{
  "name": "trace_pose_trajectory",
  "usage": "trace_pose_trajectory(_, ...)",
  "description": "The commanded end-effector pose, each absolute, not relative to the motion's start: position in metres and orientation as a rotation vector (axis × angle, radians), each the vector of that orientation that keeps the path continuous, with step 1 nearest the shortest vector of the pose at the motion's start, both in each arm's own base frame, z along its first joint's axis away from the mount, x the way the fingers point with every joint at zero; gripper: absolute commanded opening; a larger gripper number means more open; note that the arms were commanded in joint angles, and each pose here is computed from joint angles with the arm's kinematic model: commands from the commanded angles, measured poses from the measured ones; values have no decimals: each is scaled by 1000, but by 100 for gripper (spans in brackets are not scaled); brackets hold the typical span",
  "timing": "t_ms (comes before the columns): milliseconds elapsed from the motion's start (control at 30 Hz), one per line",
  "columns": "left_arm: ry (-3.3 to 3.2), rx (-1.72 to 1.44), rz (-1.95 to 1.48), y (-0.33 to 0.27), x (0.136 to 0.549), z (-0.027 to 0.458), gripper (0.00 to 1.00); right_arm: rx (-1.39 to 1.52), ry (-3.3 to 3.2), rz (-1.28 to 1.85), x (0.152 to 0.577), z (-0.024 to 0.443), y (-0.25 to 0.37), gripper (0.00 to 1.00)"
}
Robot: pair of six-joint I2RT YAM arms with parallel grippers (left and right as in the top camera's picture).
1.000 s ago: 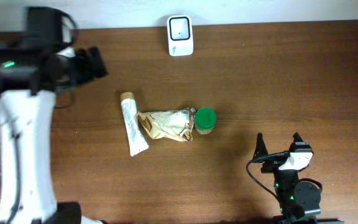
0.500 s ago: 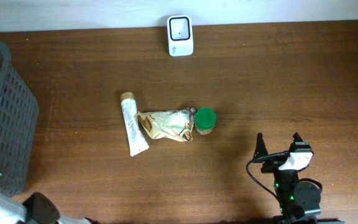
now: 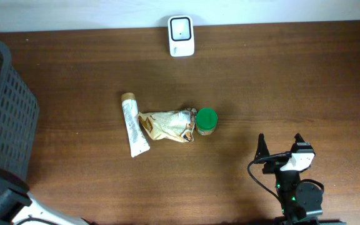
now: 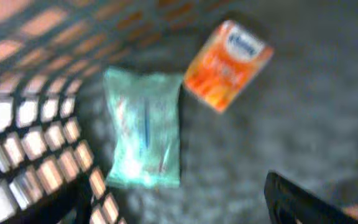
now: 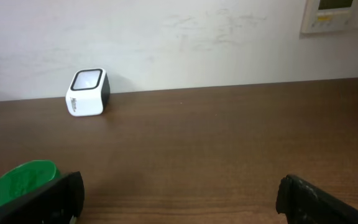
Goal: Scan the item barcode
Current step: 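Grasp the orange Kleenex pack and place it right of the jar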
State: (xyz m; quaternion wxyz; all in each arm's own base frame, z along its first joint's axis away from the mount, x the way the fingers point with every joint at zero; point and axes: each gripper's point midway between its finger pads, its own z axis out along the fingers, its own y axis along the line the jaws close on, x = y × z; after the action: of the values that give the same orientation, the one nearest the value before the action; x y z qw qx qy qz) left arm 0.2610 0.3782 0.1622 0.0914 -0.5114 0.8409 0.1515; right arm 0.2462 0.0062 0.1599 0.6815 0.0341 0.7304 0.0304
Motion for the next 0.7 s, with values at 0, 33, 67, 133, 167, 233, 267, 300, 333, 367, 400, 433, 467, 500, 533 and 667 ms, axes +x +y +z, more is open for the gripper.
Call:
trace_pose_trajectory(0,2669,-1230,399,380,270,118,84,84,1643,52,246,157,3,98)
trace_pose_trajectory(33,2669,-1179,419,384,274,109,77,84,1643,52,246,157,3,98)
trace_pose_trajectory(67,2664,-1154,432,387,276,105,75,84,1643,52,246,157,3,98)
trace_pose_trajectory(133,2647,-1135,448,391,280,97,68,84,1643,52,246,157,3,98)
trace_pose_trajectory(167,2637,-1133,453,393,281,94,65,84,1643,52,246,157,3,98)
trace_pose_trajectory(233,2624,-1116,467,396,283,86,59,84,1643,52,246,157,3,98)
trace_pose_trajectory(267,2624,-1103,472,397,284,84,57,84,1643,52,246,157,3,98)
trace_pose_trajectory(300,2616,-1100,477,398,285,81,55,84,1643,52,246,157,3,98)
trace_pose_trajectory(333,2608,-1097,482,399,286,79,53,84,1643,52,246,157,3,98)
trace_pose_trajectory(367,2603,-1096,485,399,286,77,53,84,1643,52,246,157,3,98)
trace_pose_trajectory(400,2595,-1093,490,400,286,72,54,84,1643,52,246,157,3,98)
trace_pose_trajectory(433,2593,-1093,491,400,287,68,53,84,1643,52,246,157,3,98)
trace_pose_trajectory(467,2595,-1093,490,400,287,65,52,84,1643,52,246,157,3,98)
trace_pose_trajectory(500,2611,-1097,481,400,286,55,52,84,1643,52,246,157,3,98)
trace_pose_trajectory(533,2633,-1098,469,399,286,46,52,84,1643,52,246,157,3,98)
trace_pose_trajectory(667,2648,-1069,479,403,289,33,30,84,1643,52,246,157,3,98)
